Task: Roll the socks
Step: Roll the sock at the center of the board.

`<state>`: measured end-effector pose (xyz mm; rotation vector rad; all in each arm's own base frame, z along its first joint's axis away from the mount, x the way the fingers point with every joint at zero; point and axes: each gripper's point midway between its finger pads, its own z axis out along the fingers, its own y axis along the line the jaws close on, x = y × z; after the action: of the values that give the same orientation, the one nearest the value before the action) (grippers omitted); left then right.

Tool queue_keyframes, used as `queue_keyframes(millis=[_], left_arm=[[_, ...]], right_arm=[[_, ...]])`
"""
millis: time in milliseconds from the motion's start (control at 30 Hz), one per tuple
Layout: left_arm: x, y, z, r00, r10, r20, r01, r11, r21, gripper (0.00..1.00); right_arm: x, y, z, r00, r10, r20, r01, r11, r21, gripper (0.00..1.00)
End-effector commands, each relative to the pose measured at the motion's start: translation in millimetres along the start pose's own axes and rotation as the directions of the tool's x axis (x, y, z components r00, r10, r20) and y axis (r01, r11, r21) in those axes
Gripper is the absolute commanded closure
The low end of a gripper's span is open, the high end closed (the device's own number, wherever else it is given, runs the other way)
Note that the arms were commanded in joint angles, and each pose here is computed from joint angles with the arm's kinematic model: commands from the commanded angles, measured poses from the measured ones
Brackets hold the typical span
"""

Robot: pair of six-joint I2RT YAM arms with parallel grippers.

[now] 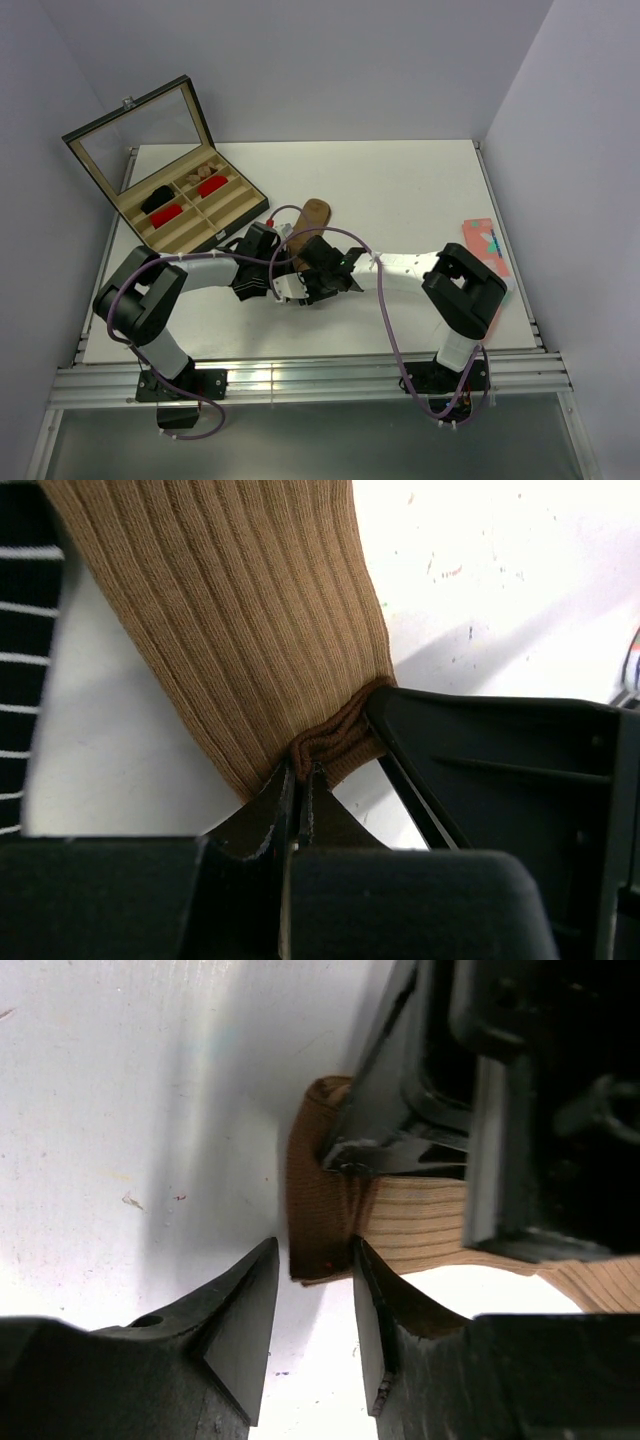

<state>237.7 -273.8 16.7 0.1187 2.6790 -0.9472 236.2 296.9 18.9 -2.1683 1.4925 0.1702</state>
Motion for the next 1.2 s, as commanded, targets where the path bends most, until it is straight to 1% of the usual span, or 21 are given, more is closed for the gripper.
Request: queue_keyframes(millis=[0,67,167,233,333,433,467,533,567,633,667,700,767,867,900,933,967,1033,1067,1133,1167], left_arm=[[84,63,-7,0.963,-0.091,-0.254,0.033,0.974,-0.225,1.0],[84,60,-6,0.962,-0.088,-0.258,0.032,0.976,-0.214,1.0],[86,58,-6,0.96,-0.088,-0.265,0.033,0.978,-0.206,1.0],[88,58,-7,0.96,-0.092,-0.264,0.037,0.978,-0.205,1.0],[88,55,-9,0.963,-0.11,-0.247,0.062,0.979,-0.194,1.0],[83,41,-10,0.968,-0.148,-0.203,0.121,0.982,-0.142,0.99],[83,38,-10,0.966,-0.177,-0.19,0.152,0.978,-0.143,0.99],[79,30,-10,0.972,-0.181,-0.148,0.163,0.979,-0.126,0.99],[79,27,-10,0.968,-0.214,-0.131,0.198,0.972,-0.125,0.98],[76,18,-11,0.972,-0.219,-0.09,0.21,0.973,-0.097,0.96],[75,14,-10,0.965,-0.251,-0.075,0.243,0.965,-0.095,0.95],[78,10,-11,0.965,-0.251,-0.075,0.244,0.965,-0.094,0.93],[70,1,-7,0.964,-0.264,-0.023,0.262,0.963,-0.068,0.92],[70,-10,-4,0.963,-0.268,0.009,0.268,0.963,-0.039,0.92],[73,-12,-2,0.965,-0.263,0.004,0.262,0.964,-0.038,0.92],[72,-14,-1,0.965,-0.263,0.007,0.263,0.964,-0.038,0.92],[73,-14,2,0.965,-0.264,0.012,0.264,0.963,-0.045,0.92],[74,-16,4,0.966,-0.26,0.008,0.26,0.964,-0.047,0.92],[76,-17,5,0.966,-0.26,0.001,0.26,0.965,-0.048,0.92],[78,-17,7,0.967,-0.255,-0.022,0.253,0.966,-0.059,0.93],[81,-16,9,0.968,-0.249,-0.042,0.246,0.967,-0.065,0.93]], right_arm=[[-4,-12,1,1.0,-0.001,0.014,0.0,0.999,0.042,0.6],[-5,-12,2,1.0,0.002,0.021,-0.003,0.999,0.044,0.61],[-6,-14,3,0.999,0.019,0.027,-0.02,0.998,0.057,0.65],[-6,-13,3,0.999,0.037,0.024,-0.038,0.998,0.05,0.7],[-5,-8,-5,0.996,0.085,0.03,-0.086,0.996,0.014,0.75],[-2,-8,-17,0.989,0.14,0.047,-0.14,0.99,0.0,0.76],[-1,-4,-21,0.987,0.151,0.051,-0.151,0.988,-0.014,0.77],[3,2,-28,0.982,0.182,0.048,-0.18,0.983,-0.034,0.79],[3,5,-32,0.98,0.191,0.054,-0.189,0.981,-0.04,0.79],[5,10,-37,0.972,0.226,0.065,-0.221,0.973,-0.07,0.79],[7,15,-41,0.969,0.238,0.06,-0.232,0.968,-0.093,0.79],[8,17,-43,0.966,0.25,0.061,-0.243,0.964,-0.104,0.79],[11,25,-48,0.958,0.281,0.053,-0.271,0.951,-0.152,0.79],[18,42,-48,0.949,0.315,0.028,-0.301,0.924,-0.235,0.8],[19,45,-49,0.946,0.322,0.026,-0.306,0.919,-0.248,0.8],[18,47,-49,0.945,0.324,0.036,-0.305,0.918,-0.254,0.79],[20,49,-51,0.944,0.328,0.045,-0.307,0.918,-0.25,0.75],[19,49,-56,0.943,0.322,0.078,-0.296,0.925,-0.237,0.71],[20,49,-61,0.945,0.314,0.095,-0.288,0.933,-0.216,0.64],[18,46,-66,0.951,0.284,0.125,-0.259,0.948,-0.185,0.62],[17,46,-70,0.952,0.272,0.141,-0.248,0.954,-0.166,0.63]])
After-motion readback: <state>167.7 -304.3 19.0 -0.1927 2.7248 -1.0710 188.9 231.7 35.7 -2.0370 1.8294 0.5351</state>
